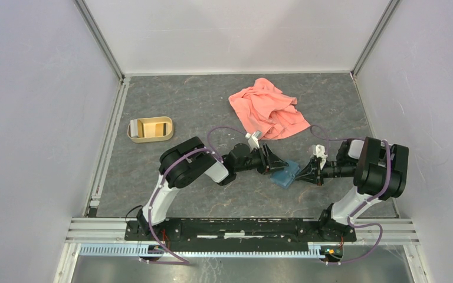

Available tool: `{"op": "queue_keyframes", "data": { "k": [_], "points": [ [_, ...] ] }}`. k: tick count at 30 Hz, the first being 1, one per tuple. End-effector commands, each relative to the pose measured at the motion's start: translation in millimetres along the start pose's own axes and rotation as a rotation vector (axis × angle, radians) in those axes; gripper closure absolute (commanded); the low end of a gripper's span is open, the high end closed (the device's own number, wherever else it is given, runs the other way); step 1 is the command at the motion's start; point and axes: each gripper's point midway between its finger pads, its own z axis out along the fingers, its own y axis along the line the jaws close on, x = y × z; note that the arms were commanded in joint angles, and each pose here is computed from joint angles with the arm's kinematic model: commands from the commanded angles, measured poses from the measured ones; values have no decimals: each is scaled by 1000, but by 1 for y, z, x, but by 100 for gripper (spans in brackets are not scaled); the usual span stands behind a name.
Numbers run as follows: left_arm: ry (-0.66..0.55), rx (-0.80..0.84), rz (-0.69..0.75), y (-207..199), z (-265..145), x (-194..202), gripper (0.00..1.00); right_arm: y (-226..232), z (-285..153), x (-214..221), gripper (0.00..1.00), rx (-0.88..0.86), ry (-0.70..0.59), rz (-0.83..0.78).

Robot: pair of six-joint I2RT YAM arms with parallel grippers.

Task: Put the credit cards into the card holder
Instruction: Close the card holder at the center of the board.

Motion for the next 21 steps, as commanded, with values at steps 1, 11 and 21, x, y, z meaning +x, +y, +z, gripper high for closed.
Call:
{"op": "queue_keyframes", "data": {
  "k": [1,11,21],
  "points": [
    [20,-54,-30,16,4,7,46,-6,-1,-10,93,33,-48,24],
    [57,-48,-12,12,10,17,64,-23,-7,5,67,112,41,84],
    [65,-94,23,19,7,20,69,-17,-23,-14,38,34,114,25]
  ]
}}
